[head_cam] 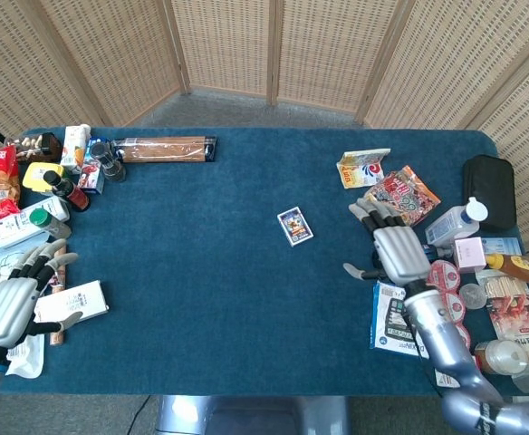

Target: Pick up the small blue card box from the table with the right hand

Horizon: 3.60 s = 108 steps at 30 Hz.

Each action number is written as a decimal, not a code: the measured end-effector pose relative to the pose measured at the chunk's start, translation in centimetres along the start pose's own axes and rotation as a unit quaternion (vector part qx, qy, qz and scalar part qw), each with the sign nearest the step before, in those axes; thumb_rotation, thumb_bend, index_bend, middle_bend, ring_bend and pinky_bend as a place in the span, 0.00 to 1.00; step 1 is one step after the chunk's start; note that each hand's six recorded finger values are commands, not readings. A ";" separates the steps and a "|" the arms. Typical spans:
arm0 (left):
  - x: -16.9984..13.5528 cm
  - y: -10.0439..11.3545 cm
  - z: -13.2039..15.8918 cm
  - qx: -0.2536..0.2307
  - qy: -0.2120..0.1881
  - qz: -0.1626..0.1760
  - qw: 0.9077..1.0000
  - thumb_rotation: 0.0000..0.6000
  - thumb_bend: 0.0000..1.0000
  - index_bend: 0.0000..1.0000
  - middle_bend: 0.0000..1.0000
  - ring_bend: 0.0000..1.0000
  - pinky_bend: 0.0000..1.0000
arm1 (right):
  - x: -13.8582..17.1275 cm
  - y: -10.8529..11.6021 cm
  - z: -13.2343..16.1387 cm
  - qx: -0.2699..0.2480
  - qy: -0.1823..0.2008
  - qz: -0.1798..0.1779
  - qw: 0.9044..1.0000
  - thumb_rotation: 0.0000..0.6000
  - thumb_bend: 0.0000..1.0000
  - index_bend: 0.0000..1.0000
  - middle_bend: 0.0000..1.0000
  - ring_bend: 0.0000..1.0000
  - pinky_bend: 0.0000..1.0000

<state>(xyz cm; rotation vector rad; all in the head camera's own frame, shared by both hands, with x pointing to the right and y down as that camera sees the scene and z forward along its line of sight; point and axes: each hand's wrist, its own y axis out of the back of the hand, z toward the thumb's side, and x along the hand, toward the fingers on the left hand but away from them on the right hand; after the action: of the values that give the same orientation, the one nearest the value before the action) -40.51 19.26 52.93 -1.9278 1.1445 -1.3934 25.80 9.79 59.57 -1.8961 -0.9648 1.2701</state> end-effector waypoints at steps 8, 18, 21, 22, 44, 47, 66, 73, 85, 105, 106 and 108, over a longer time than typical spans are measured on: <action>0.4 -0.2 0.1 0.000 0.000 -0.003 1.000 1.00 0.22 0.18 0.05 0.00 0.00 | -4.0 -2.2 2.6 0.021 0.006 0.010 1.000 0.79 0.22 0.00 0.00 0.00 0.00; 0.5 -0.4 -0.1 0.000 0.004 -0.005 1.000 1.00 0.22 0.18 0.05 0.00 0.00 | -7.5 -5.7 5.2 0.051 0.012 0.037 0.998 0.79 0.22 0.00 0.00 0.00 0.00; 0.4 -0.4 -0.1 0.001 0.004 -0.004 1.000 1.00 0.22 0.18 0.05 0.00 0.00 | -8.2 -7.2 5.9 0.051 0.013 0.047 0.998 0.78 0.22 0.00 0.00 0.00 0.00; 0.4 -0.4 -0.2 0.000 0.004 -0.004 1.000 1.00 0.22 0.18 0.05 0.00 0.00 | -8.4 -7.7 6.2 0.050 0.013 0.050 0.997 0.79 0.22 0.00 0.00 0.00 0.00; -0.4 0.2 -0.4 -0.001 0.011 0.006 1.000 1.00 0.22 0.18 0.05 0.00 0.00 | -12.8 -12.2 6.4 0.081 0.008 0.044 0.996 0.79 0.22 0.00 0.00 0.00 0.00; -0.5 0.3 -0.3 0.000 0.011 0.008 1.000 1.00 0.22 0.18 0.05 0.00 0.00 | -13.3 -12.4 6.1 0.081 0.005 0.044 0.996 0.78 0.22 0.00 0.00 0.00 0.00; -0.9 0.7 0.0 0.005 0.013 0.013 1.000 1.00 0.22 0.18 0.05 0.00 0.00 | -14.8 -14.4 4.3 0.101 -0.008 0.053 0.993 0.79 0.22 0.00 0.00 0.00 0.00; -1.0 0.9 0.1 0.007 0.014 0.016 1.000 1.00 0.22 0.18 0.05 0.00 0.00 | -15.2 -14.2 2.5 0.119 -0.017 0.051 0.991 0.79 0.22 0.00 0.00 0.00 0.00; -0.9 0.9 0.5 0.010 0.011 0.016 1.000 1.00 0.22 0.18 0.05 0.00 0.00 | -16.1 -12.4 -1.0 0.157 -0.034 0.051 0.986 0.79 0.22 0.00 0.00 0.00 0.00; -1.5 1.2 0.0 0.006 0.012 0.024 1.000 1.00 0.22 0.18 0.04 0.00 0.00 | -16.5 -13.7 0.4 0.158 -0.023 0.090 0.983 0.81 0.23 0.15 0.00 0.00 0.00; -1.6 1.2 0.0 0.005 0.013 0.025 1.000 1.00 0.22 0.18 0.04 0.00 0.00 | -16.7 -13.8 0.6 0.158 -0.023 0.091 0.983 0.83 0.23 0.19 0.00 0.00 0.00; -1.7 1.3 -0.1 0.005 0.014 0.026 1.000 1.00 0.21 0.18 0.04 0.00 0.00 | -16.9 -13.8 0.7 0.157 -0.024 0.092 0.983 0.86 0.24 0.25 0.00 0.00 0.00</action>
<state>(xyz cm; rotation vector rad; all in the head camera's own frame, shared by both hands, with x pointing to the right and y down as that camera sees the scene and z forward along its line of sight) -41.28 20.04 51.12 -1.8641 1.1911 -1.3985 17.77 2.68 78.52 -1.7412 -0.5796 1.4858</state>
